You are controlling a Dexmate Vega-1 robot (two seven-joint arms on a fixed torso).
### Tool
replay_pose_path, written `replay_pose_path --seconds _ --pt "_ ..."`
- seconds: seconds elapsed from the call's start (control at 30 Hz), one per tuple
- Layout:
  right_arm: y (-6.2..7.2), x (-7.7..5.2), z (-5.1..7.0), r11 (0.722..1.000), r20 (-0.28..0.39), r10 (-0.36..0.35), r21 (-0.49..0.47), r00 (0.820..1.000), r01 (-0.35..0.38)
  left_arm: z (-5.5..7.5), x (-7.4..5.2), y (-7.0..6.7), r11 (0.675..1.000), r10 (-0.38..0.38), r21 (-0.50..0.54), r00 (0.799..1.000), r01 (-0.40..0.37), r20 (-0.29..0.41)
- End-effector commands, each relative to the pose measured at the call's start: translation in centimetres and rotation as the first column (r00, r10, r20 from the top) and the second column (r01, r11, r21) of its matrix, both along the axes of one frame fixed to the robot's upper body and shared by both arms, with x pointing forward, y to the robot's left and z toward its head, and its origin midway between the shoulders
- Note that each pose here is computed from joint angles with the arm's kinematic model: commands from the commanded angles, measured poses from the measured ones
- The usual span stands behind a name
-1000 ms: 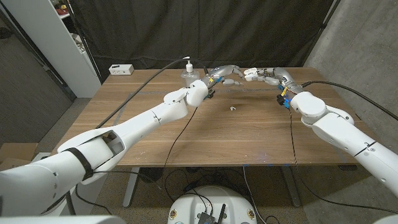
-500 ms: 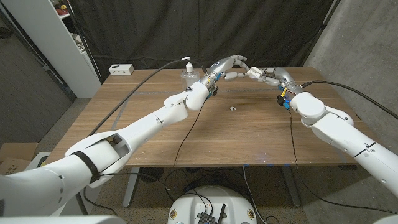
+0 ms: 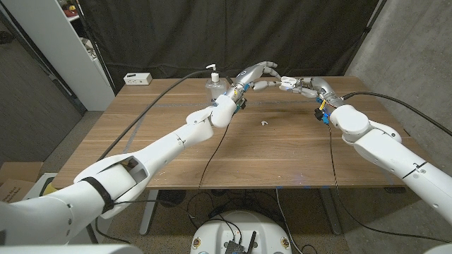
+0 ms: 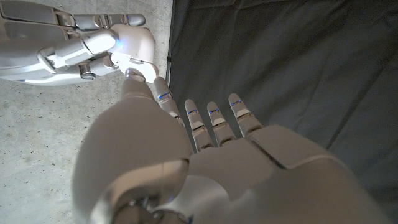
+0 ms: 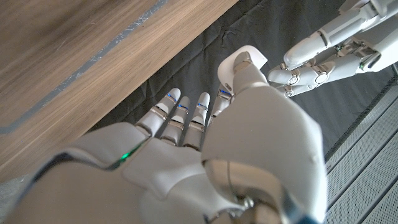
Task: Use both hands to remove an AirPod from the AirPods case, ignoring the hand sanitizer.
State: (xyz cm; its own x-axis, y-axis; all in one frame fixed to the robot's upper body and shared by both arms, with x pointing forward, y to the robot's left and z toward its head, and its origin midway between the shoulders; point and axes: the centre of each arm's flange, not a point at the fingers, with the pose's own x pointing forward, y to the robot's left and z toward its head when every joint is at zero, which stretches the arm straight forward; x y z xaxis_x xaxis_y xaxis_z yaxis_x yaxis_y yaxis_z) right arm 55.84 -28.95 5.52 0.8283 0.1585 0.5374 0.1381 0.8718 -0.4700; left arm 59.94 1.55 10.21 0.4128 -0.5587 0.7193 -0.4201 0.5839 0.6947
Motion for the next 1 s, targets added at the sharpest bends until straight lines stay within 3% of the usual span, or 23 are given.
replay_pose_path --seconds 0.03,0.47,0.67,1.0 --pt "0.2 -0.3 0.3 0.999 -0.02 -0.01 -0.038 1.0 0.009 -0.2 -0.5 1.3 0.999 0.021 -0.041 0.999 -0.02 0.031" --pt "1.8 -0.6 2.5 0.968 -0.116 -0.085 -0.244 0.99 0.054 0.8 -2.4 1.7 0.982 -0.171 -0.07 0.983 0.175 0.069" --pt "2.7 -1.0 3.3 0.963 -0.131 -0.097 -0.264 0.987 0.06 1.1 -2.3 2.2 0.975 -0.222 -0.033 0.975 0.221 -0.025" --pt "3.5 -1.8 3.9 0.954 -0.12 -0.133 -0.284 0.984 0.094 1.2 -1.4 3.0 0.983 -0.175 0.029 0.971 0.182 -0.161"
